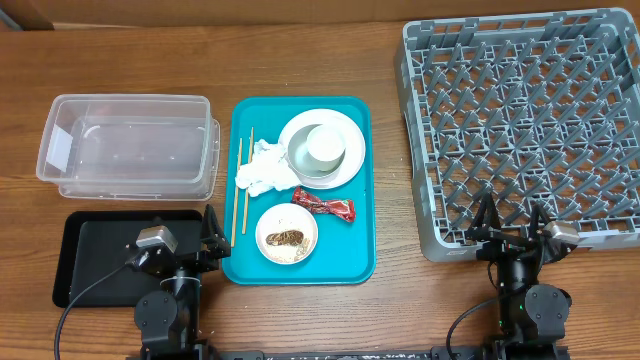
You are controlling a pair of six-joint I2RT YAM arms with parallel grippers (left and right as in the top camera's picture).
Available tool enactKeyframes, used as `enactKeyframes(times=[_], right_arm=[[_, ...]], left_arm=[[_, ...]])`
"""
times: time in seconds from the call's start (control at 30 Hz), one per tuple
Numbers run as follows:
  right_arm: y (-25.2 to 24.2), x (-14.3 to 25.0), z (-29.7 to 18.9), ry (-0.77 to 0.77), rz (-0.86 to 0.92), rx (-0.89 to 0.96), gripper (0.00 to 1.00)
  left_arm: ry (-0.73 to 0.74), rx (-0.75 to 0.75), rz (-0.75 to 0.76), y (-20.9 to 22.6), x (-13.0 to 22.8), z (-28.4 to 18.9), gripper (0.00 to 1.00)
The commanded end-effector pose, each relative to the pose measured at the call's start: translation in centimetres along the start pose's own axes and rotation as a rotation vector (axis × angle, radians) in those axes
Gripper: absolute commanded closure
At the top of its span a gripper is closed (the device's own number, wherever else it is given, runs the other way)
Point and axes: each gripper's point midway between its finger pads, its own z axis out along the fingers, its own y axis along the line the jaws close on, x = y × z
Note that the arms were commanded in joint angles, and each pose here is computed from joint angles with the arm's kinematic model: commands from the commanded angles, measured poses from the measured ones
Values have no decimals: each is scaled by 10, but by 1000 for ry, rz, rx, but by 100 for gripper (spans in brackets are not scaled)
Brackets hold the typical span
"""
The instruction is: Sort waste into correct bins and load items into the dishwasher
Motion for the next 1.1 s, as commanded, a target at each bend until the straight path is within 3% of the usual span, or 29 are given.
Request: enactKeyframes(times=[0.0,0.8,1.07], right_arm=[[-3,0,0,-11,-5,10,0],[-3,0,0,-11,-6,10,0],[-3,0,0,-11,-5,10,0]], left_arm=[[8,-1,-5,0,3,0,0],[-2,8,-10,-2,0,0,0],[-33,264,-5,-52,-26,-11,0]])
